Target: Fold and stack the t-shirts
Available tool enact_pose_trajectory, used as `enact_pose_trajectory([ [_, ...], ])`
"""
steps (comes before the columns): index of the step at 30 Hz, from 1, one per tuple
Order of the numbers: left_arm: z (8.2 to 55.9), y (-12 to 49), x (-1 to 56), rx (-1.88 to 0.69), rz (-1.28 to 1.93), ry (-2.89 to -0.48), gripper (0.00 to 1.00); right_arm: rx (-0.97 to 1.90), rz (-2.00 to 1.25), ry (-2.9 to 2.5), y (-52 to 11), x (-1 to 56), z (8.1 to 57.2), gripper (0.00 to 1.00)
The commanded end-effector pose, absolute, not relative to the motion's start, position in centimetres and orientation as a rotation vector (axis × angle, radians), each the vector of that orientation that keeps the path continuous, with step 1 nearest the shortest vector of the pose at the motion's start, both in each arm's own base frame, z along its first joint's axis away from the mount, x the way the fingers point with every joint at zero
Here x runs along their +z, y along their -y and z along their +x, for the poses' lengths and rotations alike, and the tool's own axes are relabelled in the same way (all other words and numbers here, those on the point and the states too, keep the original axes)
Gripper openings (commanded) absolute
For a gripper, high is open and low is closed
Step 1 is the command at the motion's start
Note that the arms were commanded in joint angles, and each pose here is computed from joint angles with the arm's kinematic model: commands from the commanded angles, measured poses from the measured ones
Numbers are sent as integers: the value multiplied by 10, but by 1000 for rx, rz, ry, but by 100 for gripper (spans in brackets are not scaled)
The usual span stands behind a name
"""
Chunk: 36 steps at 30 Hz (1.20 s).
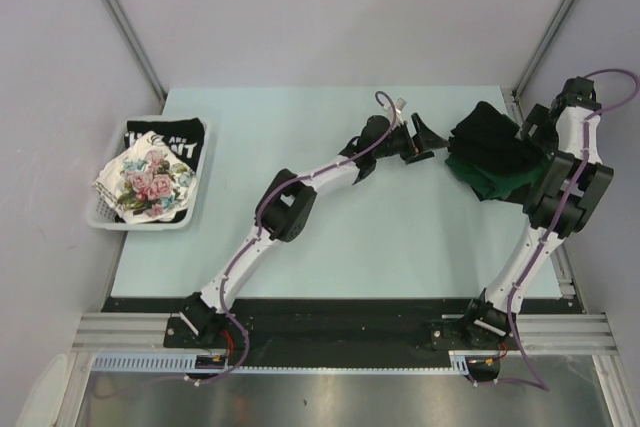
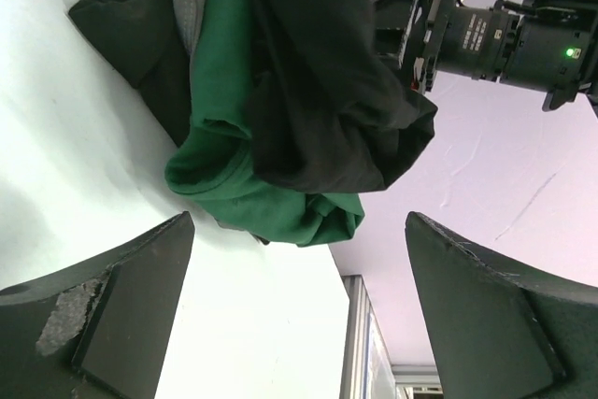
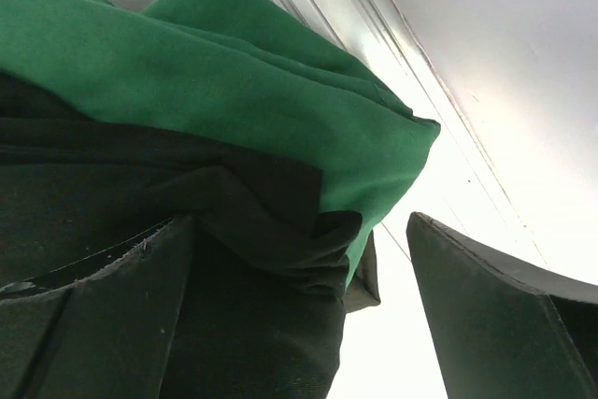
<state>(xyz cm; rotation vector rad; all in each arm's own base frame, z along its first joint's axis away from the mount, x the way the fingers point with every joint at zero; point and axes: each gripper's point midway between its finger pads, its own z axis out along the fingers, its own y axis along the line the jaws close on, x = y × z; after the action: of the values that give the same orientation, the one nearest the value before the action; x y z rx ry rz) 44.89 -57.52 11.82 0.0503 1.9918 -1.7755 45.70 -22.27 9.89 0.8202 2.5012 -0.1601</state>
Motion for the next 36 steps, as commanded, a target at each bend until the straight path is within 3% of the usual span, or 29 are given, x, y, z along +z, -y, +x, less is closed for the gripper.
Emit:
enact_pose_trajectory([
  [1,443,566,204,-1819,161,-1817,99,-189,740,-2397,213,141,482,100],
  [20,419,541,226,-1845,224,-1816,99,-249,601,-2205,174,280,487,100],
  [36,434,464,303,-1545,367,-1795,99,2,551,-2391,107,179,475,100],
])
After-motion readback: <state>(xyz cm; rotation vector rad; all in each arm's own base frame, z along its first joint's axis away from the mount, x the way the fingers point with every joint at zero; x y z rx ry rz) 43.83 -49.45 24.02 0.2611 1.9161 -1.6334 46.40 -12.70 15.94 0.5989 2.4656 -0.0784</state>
